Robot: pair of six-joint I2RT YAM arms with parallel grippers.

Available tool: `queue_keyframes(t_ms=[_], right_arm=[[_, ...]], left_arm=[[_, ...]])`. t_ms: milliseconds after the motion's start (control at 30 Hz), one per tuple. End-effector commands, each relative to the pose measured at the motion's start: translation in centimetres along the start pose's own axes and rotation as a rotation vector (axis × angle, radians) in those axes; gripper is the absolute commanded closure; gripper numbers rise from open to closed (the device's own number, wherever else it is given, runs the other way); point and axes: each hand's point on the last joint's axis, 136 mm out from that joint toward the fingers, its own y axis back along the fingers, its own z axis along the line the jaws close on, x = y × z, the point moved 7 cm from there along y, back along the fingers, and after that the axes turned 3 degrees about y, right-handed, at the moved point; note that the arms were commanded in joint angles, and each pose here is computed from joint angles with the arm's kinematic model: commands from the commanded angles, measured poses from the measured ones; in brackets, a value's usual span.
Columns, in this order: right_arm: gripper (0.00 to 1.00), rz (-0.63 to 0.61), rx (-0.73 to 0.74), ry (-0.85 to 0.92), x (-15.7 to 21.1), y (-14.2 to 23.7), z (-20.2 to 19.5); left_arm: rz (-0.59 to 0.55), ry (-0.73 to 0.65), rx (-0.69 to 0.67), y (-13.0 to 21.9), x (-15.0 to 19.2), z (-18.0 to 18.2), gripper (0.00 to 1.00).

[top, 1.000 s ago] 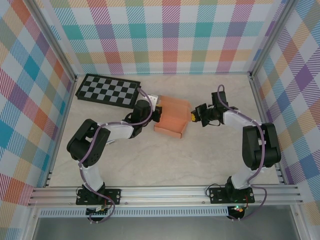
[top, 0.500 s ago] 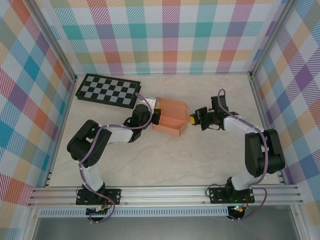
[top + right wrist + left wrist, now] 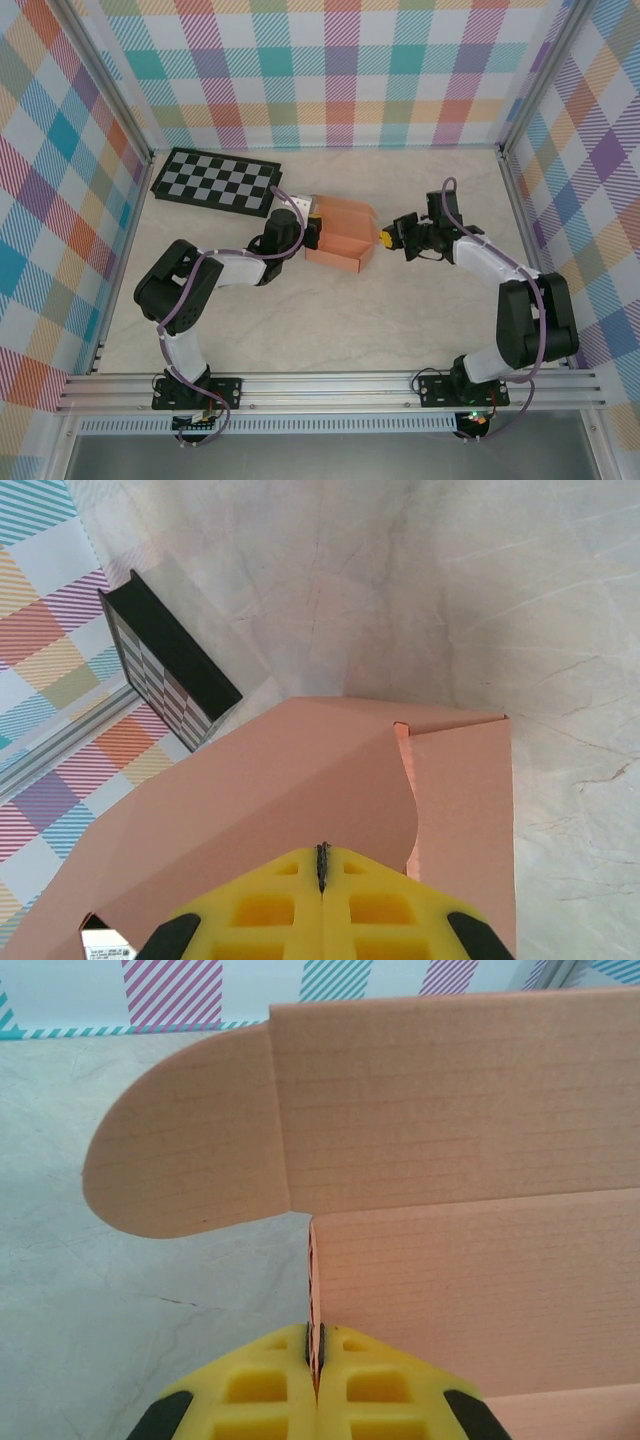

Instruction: Fold the paper box

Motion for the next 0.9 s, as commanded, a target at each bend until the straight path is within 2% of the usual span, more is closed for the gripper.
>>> queue_keyframes(t_ms=[0,633,867], right_arm=[[1.0,0.017,0.013,-0.018,0.7,0.4,-0.6],[1.0,0.081,0.018,0.019,0.7,-3.0,0.1],[1.0,0.074,0.049,0.018,-0.2,-4.3,-1.1]], left_arm=[[0.028,-0.011,-0.018,0.4,0.4,-0.3,0.97],[0.028,-0.014,-0.005,0.3,0.6,-0.9,0.97],[0.017,-0.035,0.012,0.2,1.1,-0.9,0.97]])
